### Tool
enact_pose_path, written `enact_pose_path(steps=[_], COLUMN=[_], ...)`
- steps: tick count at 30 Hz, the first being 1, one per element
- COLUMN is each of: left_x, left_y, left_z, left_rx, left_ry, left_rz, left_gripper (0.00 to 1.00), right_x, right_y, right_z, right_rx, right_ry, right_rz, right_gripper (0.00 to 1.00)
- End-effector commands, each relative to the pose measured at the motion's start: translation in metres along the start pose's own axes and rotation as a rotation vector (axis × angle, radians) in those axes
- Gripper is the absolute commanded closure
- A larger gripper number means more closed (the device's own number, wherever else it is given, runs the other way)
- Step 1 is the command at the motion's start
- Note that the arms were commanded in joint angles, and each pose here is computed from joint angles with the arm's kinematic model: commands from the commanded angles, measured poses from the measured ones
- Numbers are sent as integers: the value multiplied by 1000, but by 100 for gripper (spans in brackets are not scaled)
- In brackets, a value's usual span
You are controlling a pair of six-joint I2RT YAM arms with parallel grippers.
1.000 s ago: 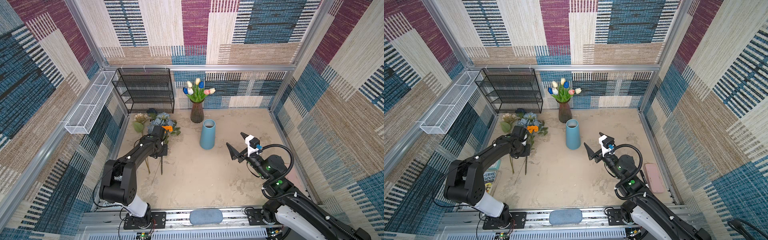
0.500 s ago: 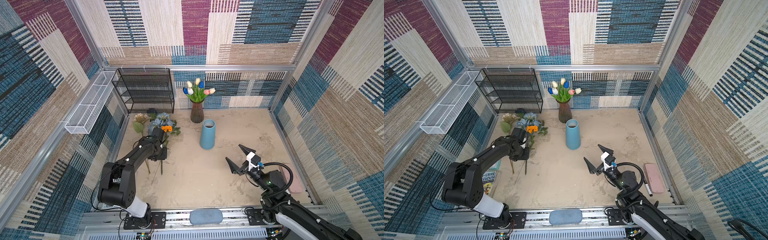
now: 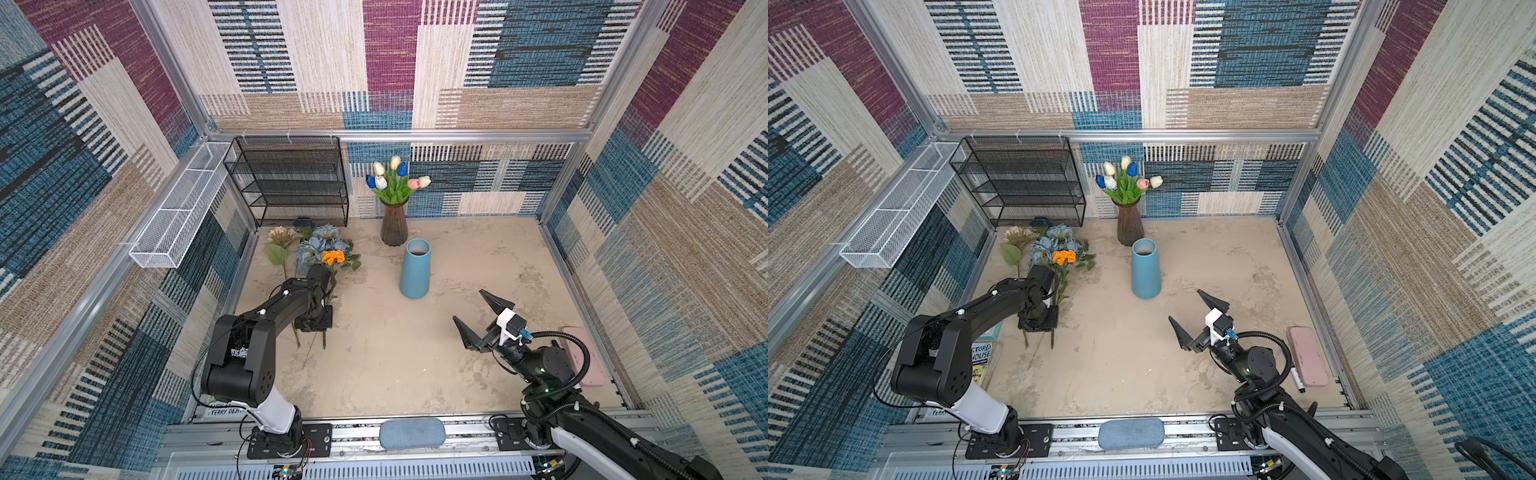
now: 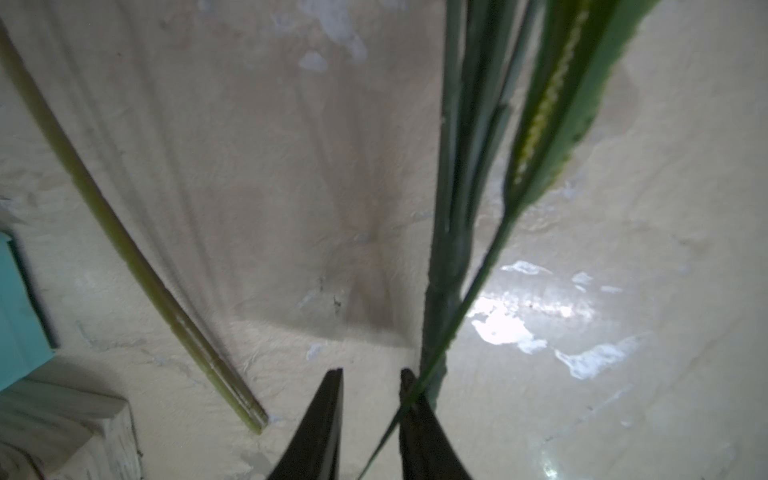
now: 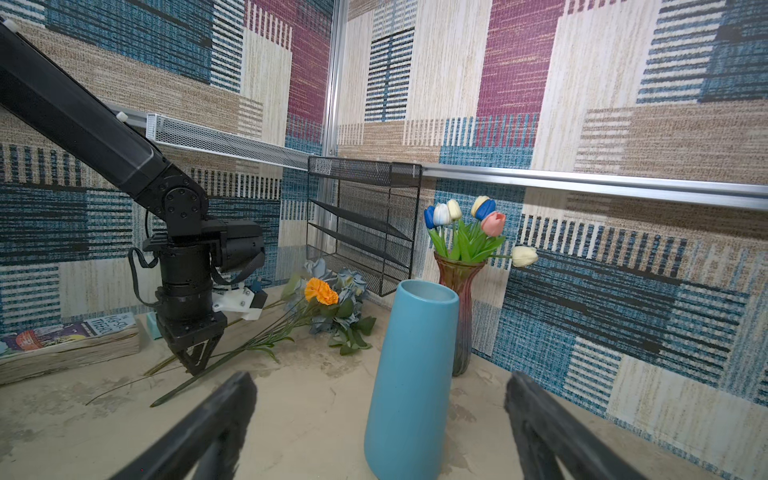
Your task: Arrange the flowers into the vase
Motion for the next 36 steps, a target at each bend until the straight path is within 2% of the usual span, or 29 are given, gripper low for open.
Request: enact_pose_path(steps=[1, 7, 12, 24, 27, 32, 36], left_x=[-1, -1, -2, -5, -9, -26, -48], left_y=[-1, -3, 10, 76, 105, 173, 224], left_z=[4, 6, 7, 7, 6, 2, -8], left_rx=[-3, 4, -2, -94, -170, -375, -621], left_ry=[17, 10, 6, -21, -45, -148, -275], left_rz=[11, 24, -8, -161, -221, -342, -510], left_gripper=[74, 87, 98, 100, 100, 100, 100], right_x=[-1, -2, -2, -1, -1, -2, -2], right_y=[2, 5, 6, 8, 9, 10, 12], right_z=[5, 6, 4, -5, -6, -6, -7], right_rx=[-32, -43, -38, -16, -17, -21, -24], right_ry=[-3, -2, -4, -7, -5, -5, -6], right_rz=[-13, -27, -33, -54, -60, -69, -80], right_gripper=[3, 2, 1, 0, 0, 0, 0])
Point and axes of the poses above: each gripper's point midway between its finger pads, its own y axis back along the fingers, its own x axis along the line the jaws close on, z = x × y, the point moved 8 cm from there along y, back along the fingers, and after that the axes turned 15 degrees about y, right-handed, at the moved point
